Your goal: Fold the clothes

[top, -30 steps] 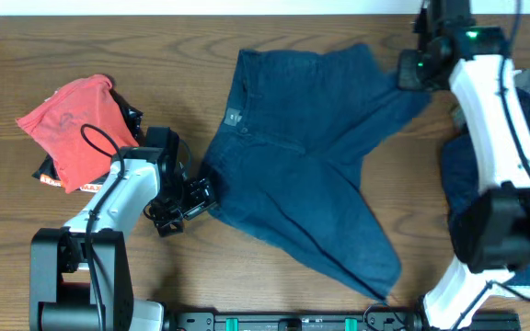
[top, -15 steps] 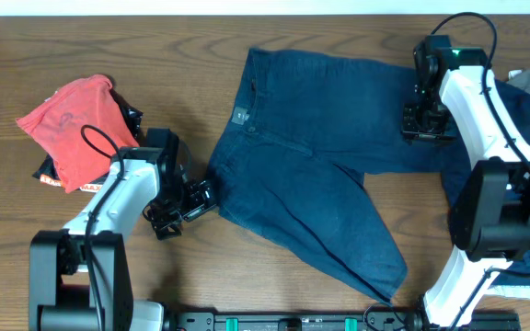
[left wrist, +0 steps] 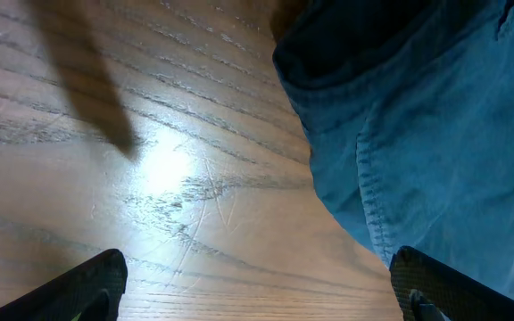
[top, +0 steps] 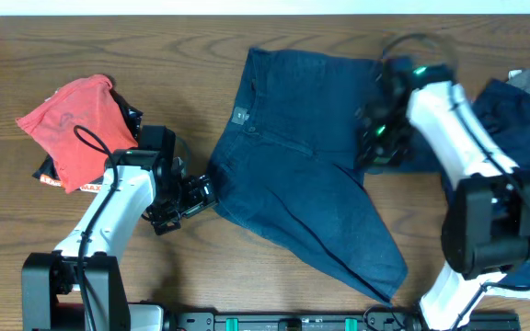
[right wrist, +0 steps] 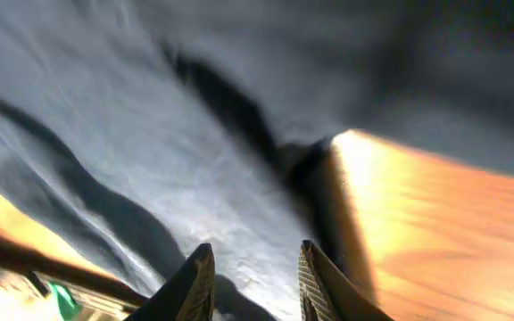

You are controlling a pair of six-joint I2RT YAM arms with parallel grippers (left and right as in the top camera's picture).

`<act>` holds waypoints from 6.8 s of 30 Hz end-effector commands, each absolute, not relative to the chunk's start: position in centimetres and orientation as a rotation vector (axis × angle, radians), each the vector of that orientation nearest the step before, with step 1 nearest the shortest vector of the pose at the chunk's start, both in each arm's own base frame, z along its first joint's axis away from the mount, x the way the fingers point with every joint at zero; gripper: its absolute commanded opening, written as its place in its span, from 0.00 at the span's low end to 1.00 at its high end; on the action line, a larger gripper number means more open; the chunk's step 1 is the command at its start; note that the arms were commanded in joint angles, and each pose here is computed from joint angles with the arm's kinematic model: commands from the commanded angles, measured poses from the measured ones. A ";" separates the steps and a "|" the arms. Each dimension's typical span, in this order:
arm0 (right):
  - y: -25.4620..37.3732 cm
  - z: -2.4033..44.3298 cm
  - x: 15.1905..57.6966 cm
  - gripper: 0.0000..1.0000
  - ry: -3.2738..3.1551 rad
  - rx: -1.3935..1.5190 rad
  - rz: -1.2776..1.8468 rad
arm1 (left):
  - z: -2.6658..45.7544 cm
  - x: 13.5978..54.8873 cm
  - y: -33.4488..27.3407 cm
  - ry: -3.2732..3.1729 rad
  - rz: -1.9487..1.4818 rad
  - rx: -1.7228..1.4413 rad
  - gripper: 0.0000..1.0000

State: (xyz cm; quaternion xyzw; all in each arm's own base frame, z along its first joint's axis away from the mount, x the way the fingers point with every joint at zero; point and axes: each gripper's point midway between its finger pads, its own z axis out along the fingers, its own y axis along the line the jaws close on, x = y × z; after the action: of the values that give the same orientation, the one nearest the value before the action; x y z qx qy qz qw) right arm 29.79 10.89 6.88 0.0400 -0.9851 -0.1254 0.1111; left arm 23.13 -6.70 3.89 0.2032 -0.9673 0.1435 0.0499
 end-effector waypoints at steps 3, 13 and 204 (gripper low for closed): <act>12.8 3.4 26.5 0.28 -2.828 0.154 -0.367 | 4.3 23.8 -6.6 -2.980 0.446 0.600 0.95; 10.0 -0.8 35.0 0.17 -3.268 -0.009 -0.099 | 4.4 23.9 -7.0 -2.968 0.489 0.601 0.95; 16.1 9.2 51.6 0.53 -3.824 0.229 -0.798 | 8.8 37.9 0.1 -3.151 0.448 1.803 0.33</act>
State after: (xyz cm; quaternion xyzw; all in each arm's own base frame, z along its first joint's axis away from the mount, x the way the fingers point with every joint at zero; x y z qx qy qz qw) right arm 51.28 14.47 8.53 0.0444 -0.9140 -0.1594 -0.3705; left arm 36.71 -1.64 7.85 0.4317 -0.8651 0.1217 -0.2247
